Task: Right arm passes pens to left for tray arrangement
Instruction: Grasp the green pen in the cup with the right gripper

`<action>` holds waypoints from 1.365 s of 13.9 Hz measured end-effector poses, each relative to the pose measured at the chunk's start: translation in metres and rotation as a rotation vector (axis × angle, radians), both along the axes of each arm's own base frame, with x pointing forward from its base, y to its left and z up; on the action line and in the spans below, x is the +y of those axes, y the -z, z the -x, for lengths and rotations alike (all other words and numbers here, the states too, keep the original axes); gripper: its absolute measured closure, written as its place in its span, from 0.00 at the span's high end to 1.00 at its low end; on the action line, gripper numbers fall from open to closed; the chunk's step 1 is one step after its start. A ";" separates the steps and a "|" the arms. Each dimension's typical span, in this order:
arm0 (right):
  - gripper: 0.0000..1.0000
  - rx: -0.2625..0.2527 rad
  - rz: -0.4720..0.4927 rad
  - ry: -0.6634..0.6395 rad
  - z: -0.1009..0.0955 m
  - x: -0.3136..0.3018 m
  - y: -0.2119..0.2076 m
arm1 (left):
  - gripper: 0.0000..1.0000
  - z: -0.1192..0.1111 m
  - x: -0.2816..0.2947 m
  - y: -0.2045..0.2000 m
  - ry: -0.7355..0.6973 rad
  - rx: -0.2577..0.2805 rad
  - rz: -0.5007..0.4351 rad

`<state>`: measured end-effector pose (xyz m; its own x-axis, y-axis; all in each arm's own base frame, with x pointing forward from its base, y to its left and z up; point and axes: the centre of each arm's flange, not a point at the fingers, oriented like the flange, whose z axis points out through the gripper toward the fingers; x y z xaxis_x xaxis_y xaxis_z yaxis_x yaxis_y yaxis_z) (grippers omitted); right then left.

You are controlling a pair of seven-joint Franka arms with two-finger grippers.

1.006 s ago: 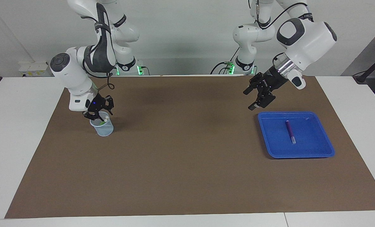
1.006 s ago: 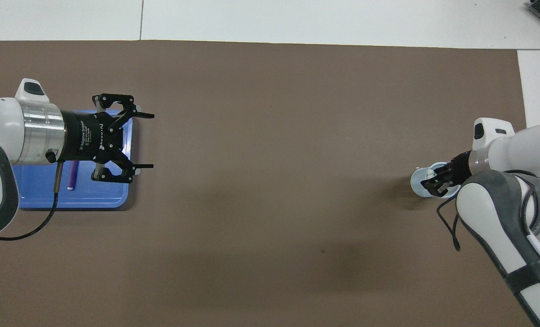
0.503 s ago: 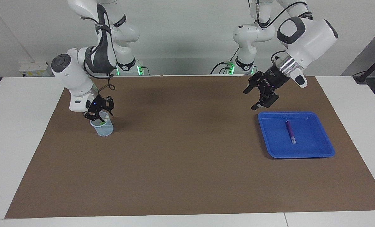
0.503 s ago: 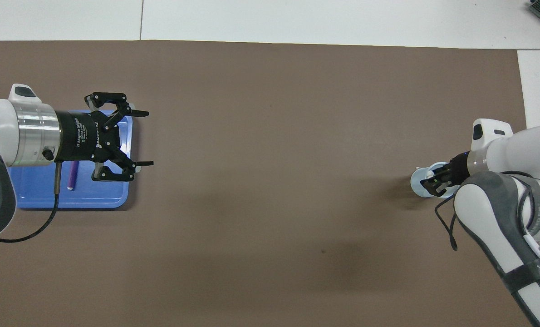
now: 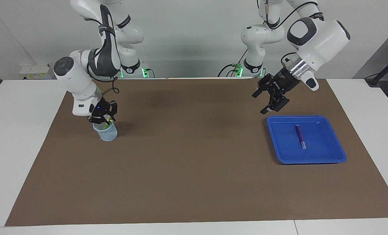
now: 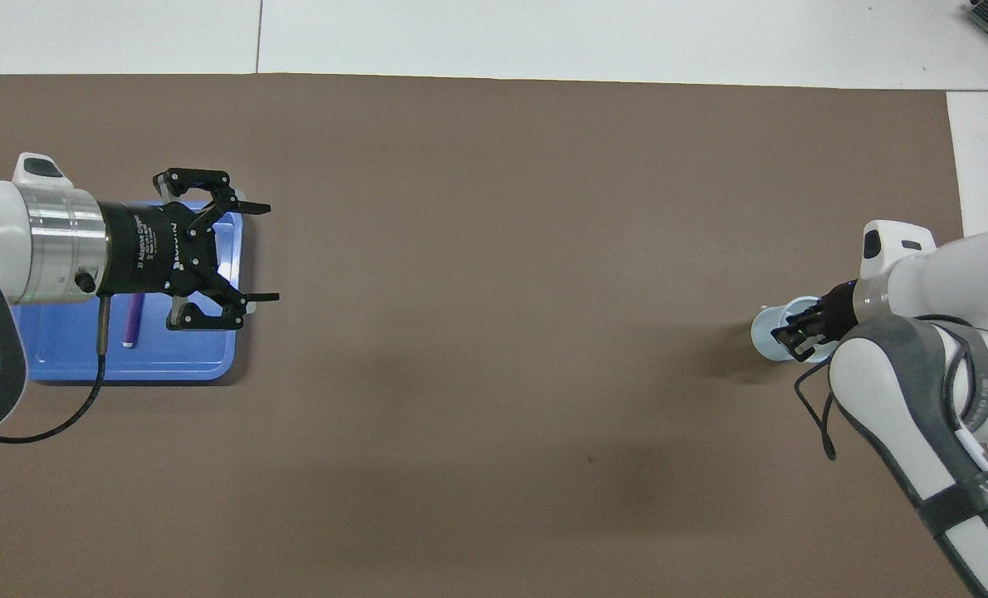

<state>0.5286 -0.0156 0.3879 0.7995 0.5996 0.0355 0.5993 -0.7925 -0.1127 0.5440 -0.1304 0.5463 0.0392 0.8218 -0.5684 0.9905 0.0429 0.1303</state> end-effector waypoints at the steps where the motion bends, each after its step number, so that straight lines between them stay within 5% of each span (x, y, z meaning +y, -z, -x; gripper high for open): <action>1: 0.30 0.001 0.000 0.000 0.000 0.000 0.000 | 0.97 0.000 0.000 0.000 -0.001 0.000 0.000; 8: 0.40 0.000 0.000 0.000 0.000 0.000 0.000 | 0.90 0.002 -0.001 -0.004 0.001 -0.007 0.000; 13: 0.25 -0.008 0.000 -0.003 -0.001 0.000 -0.001 | 0.90 0.004 -0.001 -0.010 0.000 -0.019 -0.001; 19: 0.20 -0.020 0.001 -0.006 -0.003 0.000 -0.006 | 0.90 0.004 -0.001 -0.010 -0.002 -0.018 -0.001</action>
